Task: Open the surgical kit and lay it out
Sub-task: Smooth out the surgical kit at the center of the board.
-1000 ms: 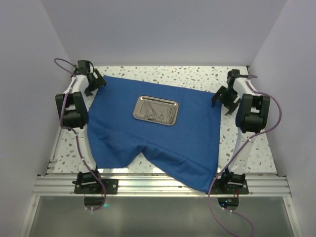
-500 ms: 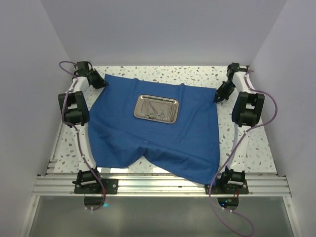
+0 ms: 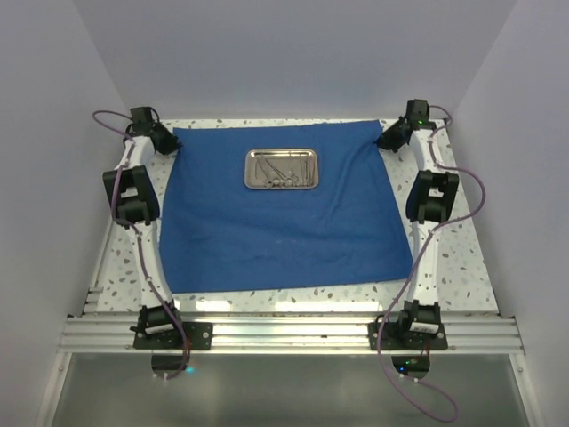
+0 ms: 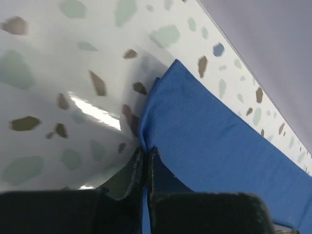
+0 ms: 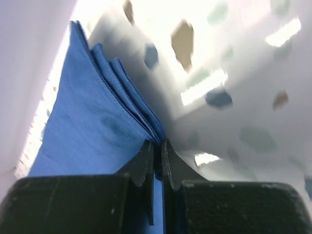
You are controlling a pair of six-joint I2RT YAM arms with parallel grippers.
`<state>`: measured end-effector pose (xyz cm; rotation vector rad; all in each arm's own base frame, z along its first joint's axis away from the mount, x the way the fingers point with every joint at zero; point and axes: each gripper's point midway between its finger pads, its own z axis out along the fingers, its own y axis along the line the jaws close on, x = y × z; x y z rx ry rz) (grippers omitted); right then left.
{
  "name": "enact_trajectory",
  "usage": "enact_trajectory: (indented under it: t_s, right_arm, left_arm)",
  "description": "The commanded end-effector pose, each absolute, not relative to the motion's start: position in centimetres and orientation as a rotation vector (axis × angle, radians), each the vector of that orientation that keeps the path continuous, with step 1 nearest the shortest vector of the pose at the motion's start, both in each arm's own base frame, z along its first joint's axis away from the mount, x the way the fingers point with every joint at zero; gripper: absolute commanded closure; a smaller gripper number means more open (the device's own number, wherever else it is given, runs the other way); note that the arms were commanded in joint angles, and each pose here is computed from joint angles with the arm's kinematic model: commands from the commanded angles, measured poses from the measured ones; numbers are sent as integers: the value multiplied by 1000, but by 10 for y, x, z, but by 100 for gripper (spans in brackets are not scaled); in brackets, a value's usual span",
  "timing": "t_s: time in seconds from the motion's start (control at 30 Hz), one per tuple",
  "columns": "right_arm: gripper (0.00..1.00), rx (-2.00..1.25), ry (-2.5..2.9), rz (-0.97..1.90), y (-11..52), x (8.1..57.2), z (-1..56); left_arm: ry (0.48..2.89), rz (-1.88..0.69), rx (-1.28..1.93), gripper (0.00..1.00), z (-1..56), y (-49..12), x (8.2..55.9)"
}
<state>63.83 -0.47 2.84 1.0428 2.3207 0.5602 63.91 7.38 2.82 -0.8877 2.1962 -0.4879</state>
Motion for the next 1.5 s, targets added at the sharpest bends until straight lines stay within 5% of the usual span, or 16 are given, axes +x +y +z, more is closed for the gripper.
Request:
enact_trajectory:
  t_s: [0.0, 0.13, 0.2, 0.23, 0.33, 0.37, 0.43, 0.47, 0.5, 0.57, 0.6, 0.83, 1.1, 1.3, 1.47]
  right_arm:
    - [100, 1042, 2039, 590, -34, 693, 61]
    - [100, 1063, 2119, 522, -36, 666, 43]
    - [100, 1077, 2102, 427, -48, 650, 62]
    - [100, 1102, 2148, 356, -53, 632, 43]
    - [100, 1108, 2124, 250, -69, 617, 61]
    - [99, 1108, 2126, 240, -70, 615, 65]
    - [73, 1086, 2107, 239, -73, 619, 78]
    - [42, 1079, 2103, 243, -72, 620, 82]
    - [27, 1073, 2102, 242, -73, 622, 84]
    - [5, 1056, 2086, 244, -74, 626, 99]
    - [2, 1046, 2083, 249, -73, 627, 103]
    - [2, 1040, 2119, 396, -49, 613, 127]
    - [2, 716, 2308, 717, 114, 560, 135]
    - [2, 317, 2359, 554, 183, 517, 186]
    - [2, 289, 2525, 395, 182, 513, 155]
  left_arm:
    - [2038, -283, -1029, 100, 61, 145, 639]
    - [2081, -305, -994, 100, 59, 141, 631]
    - [2096, -285, -1002, 87, 59, 142, 619]
    - [2094, -280, -1001, 60, 60, 143, 616]
    - [2078, -279, -996, 5, 74, 144, 607]
    - [2072, -283, -991, 0, 82, 143, 605]
    - [2076, -309, -985, 0, 86, 138, 603]
    - [2077, -316, -980, 0, 92, 136, 602]
    - [2078, -318, -978, 0, 95, 134, 600]
    - [2066, -321, -977, 0, 110, 131, 596]
    - [2072, -314, -985, 0, 111, 129, 591]
    - [2038, -282, -898, 0, 169, 93, 560]
    - [2187, -462, -693, 0, 171, -16, 494]
    - [2145, -248, -533, 0, 196, -27, 434]
    - [2258, -192, -563, 1, 165, -23, 392]
